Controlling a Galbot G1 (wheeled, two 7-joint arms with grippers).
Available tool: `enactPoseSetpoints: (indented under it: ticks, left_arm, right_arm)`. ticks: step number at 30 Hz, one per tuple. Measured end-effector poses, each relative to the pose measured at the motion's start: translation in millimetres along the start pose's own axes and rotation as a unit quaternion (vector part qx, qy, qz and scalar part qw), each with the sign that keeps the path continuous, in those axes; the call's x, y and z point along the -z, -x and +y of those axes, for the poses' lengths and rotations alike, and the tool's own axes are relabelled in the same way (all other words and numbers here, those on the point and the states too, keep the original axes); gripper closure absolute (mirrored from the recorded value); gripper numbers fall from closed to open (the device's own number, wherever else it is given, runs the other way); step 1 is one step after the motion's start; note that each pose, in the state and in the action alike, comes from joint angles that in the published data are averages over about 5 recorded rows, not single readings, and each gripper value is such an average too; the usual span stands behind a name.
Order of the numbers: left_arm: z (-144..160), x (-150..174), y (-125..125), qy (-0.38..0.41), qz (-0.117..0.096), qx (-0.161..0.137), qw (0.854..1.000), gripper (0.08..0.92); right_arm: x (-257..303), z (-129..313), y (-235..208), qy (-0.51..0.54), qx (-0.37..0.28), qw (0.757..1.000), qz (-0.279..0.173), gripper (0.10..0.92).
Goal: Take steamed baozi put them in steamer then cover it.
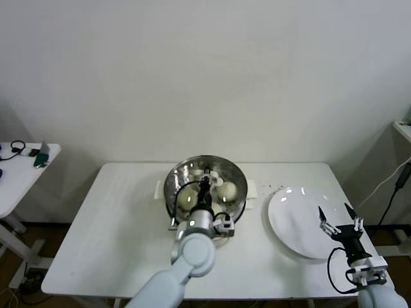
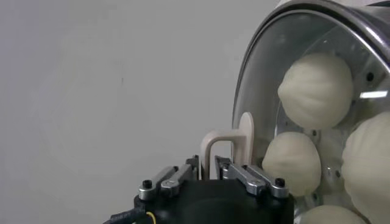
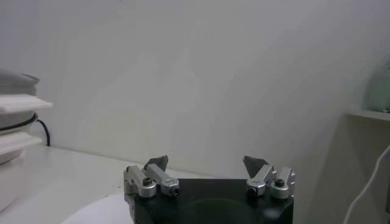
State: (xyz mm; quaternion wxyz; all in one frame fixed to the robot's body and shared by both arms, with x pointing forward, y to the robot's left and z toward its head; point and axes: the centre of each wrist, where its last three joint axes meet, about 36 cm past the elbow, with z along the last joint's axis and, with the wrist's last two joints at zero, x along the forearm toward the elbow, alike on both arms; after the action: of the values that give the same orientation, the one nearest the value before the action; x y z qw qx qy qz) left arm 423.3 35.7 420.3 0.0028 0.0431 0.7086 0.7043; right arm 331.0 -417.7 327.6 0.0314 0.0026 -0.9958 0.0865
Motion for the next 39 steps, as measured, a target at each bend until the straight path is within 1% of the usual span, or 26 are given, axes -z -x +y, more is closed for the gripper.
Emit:
enactPoseSetpoints:
  ticks: [8,16,19,26,32,36,39]
  left_arm:
    - [8.3,-6.8,-10.9,-0.016,-0.003,-0.002,1.0,0.475]
    - [24.6,-22.0,-30.3,-0.041,-0.006,-0.002,0.999,0.245]
    - [29.2,-29.8,-40.2,-0.049,-0.008,-0.003,0.999,0.191]
    - [38.5,-51.7,-66.4,-0.073,-0.013,-0.007,0.997,0.177]
    - [45.8,-79.9,-80.3,-0.108,-0.02,0.004,0.994,0.177]
    - [48.0,-105.4,-81.5,-0.16,-0.024,0.009,0.987,0.177]
    - [47.0,-128.4,-81.5,-0.213,-0.026,0.011,0.977,0.177]
  right_arm:
    - [2.6,-2.5,1.7,0.006,-0.001,1.0,0.004,0.2]
    - [5.9,-2.2,5.0,0.008,0.002,1.0,0.011,0.2]
    - [6.5,-2.6,6.0,0.007,0.003,1.0,0.014,0.2]
    - [7.5,-3.3,9.1,0.002,0.006,1.0,0.018,0.2]
    - [8.2,-3.8,8.1,-0.003,0.012,1.0,0.019,0.2]
    - [7.4,-3.8,6.3,-0.003,0.017,1.0,0.019,0.2]
    - [7.5,-2.7,4.9,-0.002,0.022,1.0,0.018,0.2]
